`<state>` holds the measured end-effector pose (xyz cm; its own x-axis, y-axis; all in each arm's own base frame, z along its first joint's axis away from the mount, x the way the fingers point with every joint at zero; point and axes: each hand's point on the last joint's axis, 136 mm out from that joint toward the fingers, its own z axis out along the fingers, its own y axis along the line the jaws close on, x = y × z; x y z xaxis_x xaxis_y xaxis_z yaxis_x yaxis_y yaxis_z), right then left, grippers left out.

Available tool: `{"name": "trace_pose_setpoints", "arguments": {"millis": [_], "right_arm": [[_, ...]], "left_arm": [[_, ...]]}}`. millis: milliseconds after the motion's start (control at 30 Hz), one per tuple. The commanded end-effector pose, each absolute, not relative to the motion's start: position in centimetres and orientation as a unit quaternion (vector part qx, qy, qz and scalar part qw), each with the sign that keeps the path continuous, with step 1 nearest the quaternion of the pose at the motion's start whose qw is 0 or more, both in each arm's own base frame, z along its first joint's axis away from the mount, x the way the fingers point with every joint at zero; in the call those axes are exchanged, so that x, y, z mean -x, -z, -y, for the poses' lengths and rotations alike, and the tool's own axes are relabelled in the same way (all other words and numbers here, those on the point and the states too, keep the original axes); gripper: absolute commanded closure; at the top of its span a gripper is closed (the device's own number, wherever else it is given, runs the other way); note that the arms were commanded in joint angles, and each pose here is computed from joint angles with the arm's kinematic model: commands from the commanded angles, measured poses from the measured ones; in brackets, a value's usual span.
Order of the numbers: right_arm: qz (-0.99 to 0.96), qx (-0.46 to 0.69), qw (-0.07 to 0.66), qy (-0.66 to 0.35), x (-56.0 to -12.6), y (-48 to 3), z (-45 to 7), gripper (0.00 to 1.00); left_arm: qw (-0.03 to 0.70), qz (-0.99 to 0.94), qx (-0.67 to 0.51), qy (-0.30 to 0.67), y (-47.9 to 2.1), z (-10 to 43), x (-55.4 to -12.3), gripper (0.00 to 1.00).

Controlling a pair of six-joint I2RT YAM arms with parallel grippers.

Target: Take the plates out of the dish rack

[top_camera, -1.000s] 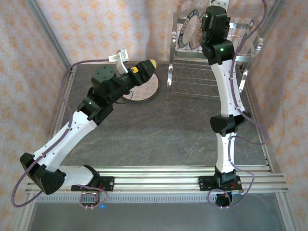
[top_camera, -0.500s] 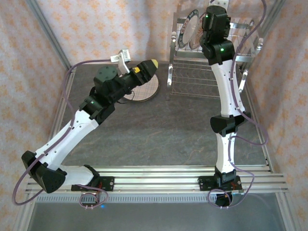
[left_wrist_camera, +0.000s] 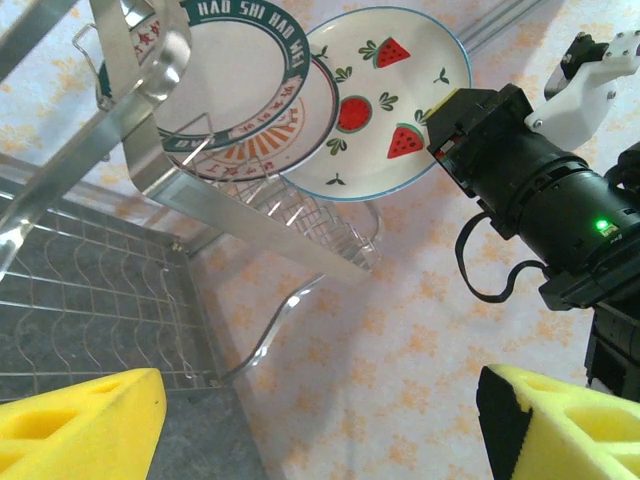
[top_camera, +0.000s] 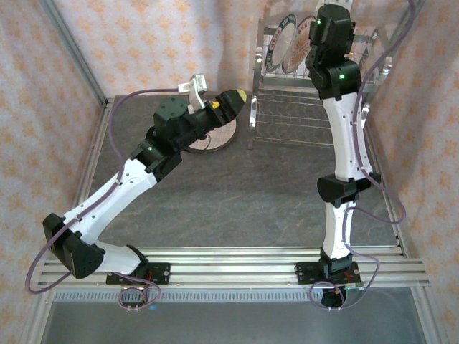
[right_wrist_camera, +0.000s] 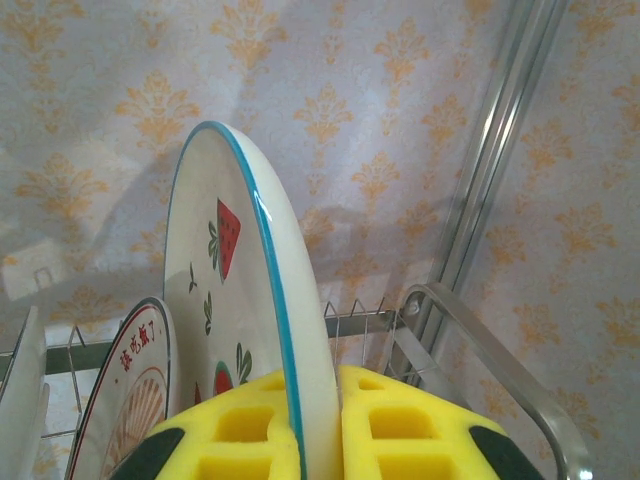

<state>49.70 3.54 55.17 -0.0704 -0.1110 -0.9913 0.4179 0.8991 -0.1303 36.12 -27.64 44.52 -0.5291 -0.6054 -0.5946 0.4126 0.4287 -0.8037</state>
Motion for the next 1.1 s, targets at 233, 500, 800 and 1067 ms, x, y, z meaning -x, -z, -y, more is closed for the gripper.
{"name": "trace_pose_setpoints", "arguments": {"millis": [233,500,800,1067], "right_arm": [[-0.639,-0.163,0.734,0.159,-43.3,-62.4,-1.4,1.0],[-0.646,-0.173,0.728,0.152,-41.4,-62.6,-0.7,1.0],[-0.657,-0.176,0.718,0.147,-38.8,-62.6,0.1,1.0],[-0.667,-0.18,0.71,0.135,-35.9,-62.6,0.9,1.0]], "left_arm": [[0.449,-0.649,0.078,0.61,-47.1,31.0,-36.6,0.18],[0.389,-0.621,0.098,0.674,-46.8,35.8,-37.5,0.17],[0.324,-0.599,0.115,0.723,-45.9,41.5,-38.5,0.17],[0.291,-0.58,0.127,0.75,-45.2,45.0,-39.6,0.17]]}}
